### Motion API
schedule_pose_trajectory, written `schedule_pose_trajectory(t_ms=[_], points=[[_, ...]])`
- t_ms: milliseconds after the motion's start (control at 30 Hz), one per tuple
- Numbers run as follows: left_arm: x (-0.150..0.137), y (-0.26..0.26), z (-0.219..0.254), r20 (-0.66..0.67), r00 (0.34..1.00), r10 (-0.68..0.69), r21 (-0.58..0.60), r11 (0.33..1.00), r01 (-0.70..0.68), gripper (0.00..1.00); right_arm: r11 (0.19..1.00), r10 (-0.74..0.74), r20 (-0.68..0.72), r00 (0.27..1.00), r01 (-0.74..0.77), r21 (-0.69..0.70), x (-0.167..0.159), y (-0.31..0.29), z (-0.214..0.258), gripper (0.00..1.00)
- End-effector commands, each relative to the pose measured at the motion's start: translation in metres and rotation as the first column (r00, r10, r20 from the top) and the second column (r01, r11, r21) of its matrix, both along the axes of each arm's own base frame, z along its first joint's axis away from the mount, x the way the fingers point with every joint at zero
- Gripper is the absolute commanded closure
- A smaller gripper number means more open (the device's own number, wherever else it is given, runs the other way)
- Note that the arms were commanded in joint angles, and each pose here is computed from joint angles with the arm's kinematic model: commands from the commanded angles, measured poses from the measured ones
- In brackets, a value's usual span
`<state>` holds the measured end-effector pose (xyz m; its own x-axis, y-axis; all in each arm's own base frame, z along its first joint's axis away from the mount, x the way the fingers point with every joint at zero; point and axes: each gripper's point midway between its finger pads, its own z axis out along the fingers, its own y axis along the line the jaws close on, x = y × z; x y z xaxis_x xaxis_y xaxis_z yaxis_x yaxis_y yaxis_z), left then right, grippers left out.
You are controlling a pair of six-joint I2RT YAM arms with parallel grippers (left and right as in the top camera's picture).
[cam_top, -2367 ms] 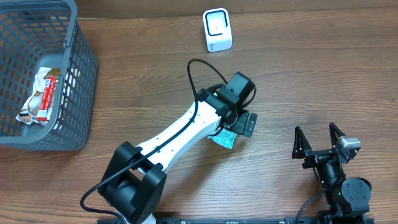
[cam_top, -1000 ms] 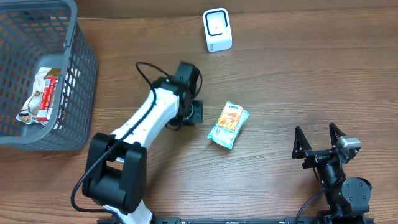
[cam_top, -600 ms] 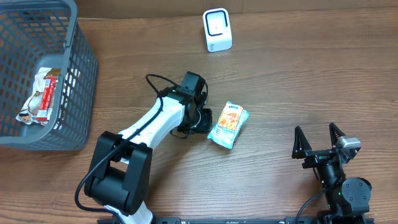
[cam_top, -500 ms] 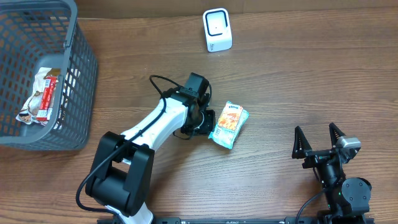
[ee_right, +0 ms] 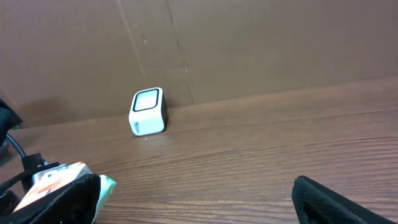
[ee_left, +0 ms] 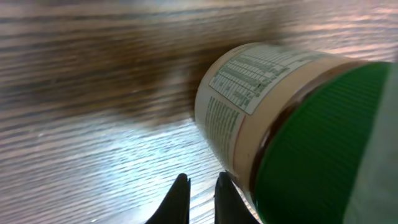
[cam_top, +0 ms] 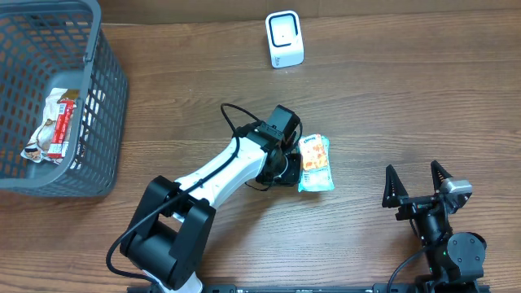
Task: Scan the item barcode
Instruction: 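Set the tissue pack down on the table and release it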
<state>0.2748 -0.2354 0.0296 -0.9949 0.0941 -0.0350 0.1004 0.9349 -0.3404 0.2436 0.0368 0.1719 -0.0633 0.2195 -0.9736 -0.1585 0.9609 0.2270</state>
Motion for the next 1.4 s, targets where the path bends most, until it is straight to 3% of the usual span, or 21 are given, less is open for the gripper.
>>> schedule_pose_trajectory(t_ms=[0, 333, 500, 733, 900, 967, 1033, 1133, 1267, 1367], points=[[-0.001, -0.009, 0.005, 0.008, 1.000, 0.008, -0.033, 0.999, -0.008, 0.95, 1.000, -0.011, 0.004, 1.000, 0.011, 0.007, 0.000, -0.002, -0.002, 0.00], [-0.005, -0.005, 0.006, -0.002, 1.000, -0.017, -0.017, 1.000, 0.017, 0.96, 1.000, -0.011, 0.004, 1.000, 0.011, 0.007, 0.000, -0.002, -0.002, 0.00], [0.009, 0.020, 0.020, 0.031, 0.999, 0.020, 0.028, 0.999, -0.021, 0.96, 1.000, -0.011, 0.004, 1.000, 0.011, 0.007, 0.000, -0.002, -0.002, 0.00], [0.041, 0.087, 0.074, 0.196, 0.974, 0.113, 0.189, 0.970, -0.150, 0.95, 1.000, -0.011, 0.004, 1.000, 0.011, 0.007, 0.000, -0.002, -0.002, 0.00], [0.063, 0.153, 0.135, 0.383, 0.899, 0.211, 0.295, 0.895, -0.335, 0.87, 1.000, -0.011, 0.004, 1.000, 0.011, 0.007, 0.000, -0.002, -0.002, 0.00], [0.071, 0.176, 0.157, 0.450, 0.856, 0.254, 0.296, 0.862, -0.411, 0.75, 1.000, -0.011, 0.004, 1.000, 0.011, 0.007, 0.000, -0.002, -0.002, 0.00], [0.078, 0.194, 0.175, 0.500, 0.814, 0.295, 0.279, 0.835, -0.474, 0.47, 1.000, -0.011, 0.004, 1.000, 0.011, 0.007, 0.000, -0.002, -0.002, 0.00], [0.086, 0.217, 0.191, 0.550, 0.761, 0.345, 0.253, 0.800, -0.545, 0.39, 1.000, -0.011, 0.004, 1.000, 0.011, 0.007, 0.000, -0.002, -0.002, 0.00], [0.091, 0.252, 0.197, 0.589, 0.707, 0.391, 0.267, 0.732, -0.627, 0.01, 1.000, -0.011, 0.004, 1.000, 0.011, 0.007, 0.000, -0.002, -0.002, 0.00], [0.089, 0.269, 0.197, 0.592, 0.688, 0.420, 0.271, 0.700, -0.660, 0.00, 1.000, -0.011, 0.004, 1.000, 0.011, 0.007, 0.000, -0.002, -0.002, 0.00]])
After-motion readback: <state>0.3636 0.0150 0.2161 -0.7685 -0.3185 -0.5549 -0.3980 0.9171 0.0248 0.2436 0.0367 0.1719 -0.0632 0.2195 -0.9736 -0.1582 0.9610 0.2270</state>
